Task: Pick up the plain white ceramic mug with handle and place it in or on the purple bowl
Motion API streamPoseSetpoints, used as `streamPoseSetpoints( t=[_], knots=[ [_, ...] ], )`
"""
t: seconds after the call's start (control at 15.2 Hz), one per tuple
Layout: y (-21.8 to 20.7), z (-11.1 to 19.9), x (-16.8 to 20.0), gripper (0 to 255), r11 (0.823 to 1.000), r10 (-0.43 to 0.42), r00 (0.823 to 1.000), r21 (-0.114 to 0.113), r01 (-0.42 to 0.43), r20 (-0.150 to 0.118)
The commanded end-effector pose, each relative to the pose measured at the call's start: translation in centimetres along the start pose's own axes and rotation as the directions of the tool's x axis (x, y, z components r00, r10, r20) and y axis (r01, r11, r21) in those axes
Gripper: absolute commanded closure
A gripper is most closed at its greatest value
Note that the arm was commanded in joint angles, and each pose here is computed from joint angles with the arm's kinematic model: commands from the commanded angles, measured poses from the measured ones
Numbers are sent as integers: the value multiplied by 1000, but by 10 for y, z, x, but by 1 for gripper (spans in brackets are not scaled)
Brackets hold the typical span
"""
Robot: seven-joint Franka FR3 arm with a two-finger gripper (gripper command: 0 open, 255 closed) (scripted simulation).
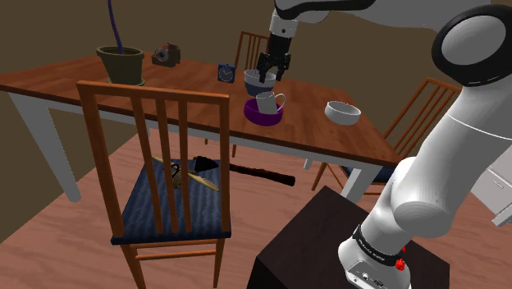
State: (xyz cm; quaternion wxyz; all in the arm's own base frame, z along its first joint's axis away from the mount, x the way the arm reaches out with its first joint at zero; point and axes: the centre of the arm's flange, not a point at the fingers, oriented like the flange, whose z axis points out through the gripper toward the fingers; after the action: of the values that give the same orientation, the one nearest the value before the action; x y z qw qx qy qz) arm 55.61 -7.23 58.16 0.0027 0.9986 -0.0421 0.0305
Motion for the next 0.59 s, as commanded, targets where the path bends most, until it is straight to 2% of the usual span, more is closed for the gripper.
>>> streamPoseSetpoints(
  t=[0.0, 0.07, 0.53],
  knots=[
    [-1, -23, 2, 0, 1000, 0, 1000, 0, 0, 1],
    [-1, -33, 2, 0, 1000, 0, 1000, 0, 0, 1],
    [-1, -33, 2, 0, 1000, 0, 1000, 0, 0, 1]
  ],
)
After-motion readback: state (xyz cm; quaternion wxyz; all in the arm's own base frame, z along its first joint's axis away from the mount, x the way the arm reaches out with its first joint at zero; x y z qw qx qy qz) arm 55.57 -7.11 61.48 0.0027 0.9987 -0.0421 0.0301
